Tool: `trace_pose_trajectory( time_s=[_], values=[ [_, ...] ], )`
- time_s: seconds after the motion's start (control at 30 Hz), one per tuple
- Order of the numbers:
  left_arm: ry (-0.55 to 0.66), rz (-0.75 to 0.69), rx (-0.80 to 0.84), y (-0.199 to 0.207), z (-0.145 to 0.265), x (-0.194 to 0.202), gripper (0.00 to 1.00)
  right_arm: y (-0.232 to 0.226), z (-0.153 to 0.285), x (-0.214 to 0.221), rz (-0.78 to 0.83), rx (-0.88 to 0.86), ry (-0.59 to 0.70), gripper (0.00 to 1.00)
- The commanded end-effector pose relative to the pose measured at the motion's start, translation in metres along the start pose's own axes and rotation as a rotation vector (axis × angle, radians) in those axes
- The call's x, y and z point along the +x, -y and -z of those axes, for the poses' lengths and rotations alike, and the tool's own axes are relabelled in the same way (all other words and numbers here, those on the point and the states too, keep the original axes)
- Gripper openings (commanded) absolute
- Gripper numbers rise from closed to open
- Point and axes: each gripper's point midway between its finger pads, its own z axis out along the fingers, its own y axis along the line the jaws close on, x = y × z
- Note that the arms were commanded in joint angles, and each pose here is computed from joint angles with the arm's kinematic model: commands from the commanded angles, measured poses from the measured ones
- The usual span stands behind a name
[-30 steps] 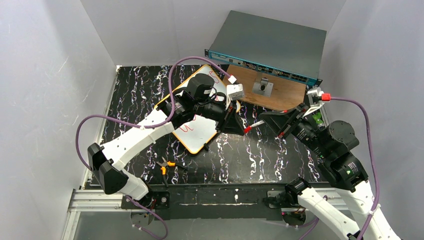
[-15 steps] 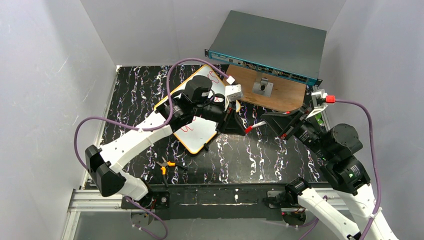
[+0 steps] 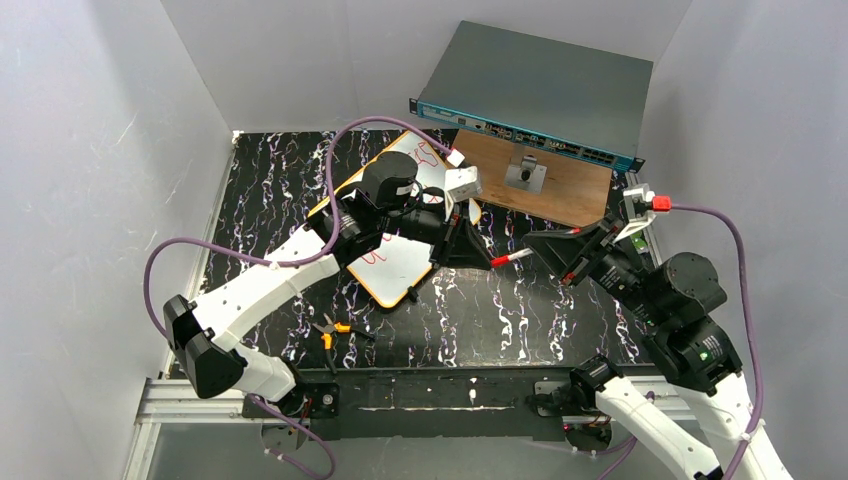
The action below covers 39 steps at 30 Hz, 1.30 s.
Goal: Write a sentence on the whiteboard
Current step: Insert the whiteboard marker without the cap into the pen cap.
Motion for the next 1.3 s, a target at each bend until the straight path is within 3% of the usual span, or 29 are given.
trace_pose_trajectory(
  time_s=[0.0, 0.5, 1.0, 1.27],
  values=[
    [0.068, -0.065, -0.019, 0.007, 0.008, -0.026, 0.0, -0.009, -0.009, 0.006, -0.024, -0.06, -0.035, 0.01],
    [0.165, -0.079, -0.067, 0.008, 0.003, -0.052, 0.0, -0.012, -0.019, 0.013, -0.061, -0.093, -0.074, 0.01],
    [0.075, -0.162, -0.12, 0.004, 0.013, -0.049, 0.0, -0.011, -0.017, 0.026, -0.086, -0.091, -0.134, 0.01],
    [0.116, -0.171, -0.112, 0.006, 0.011, -0.063, 0.0, -0.011, -0.019, 0.028, -0.091, -0.102, -0.144, 0.01]
  ],
)
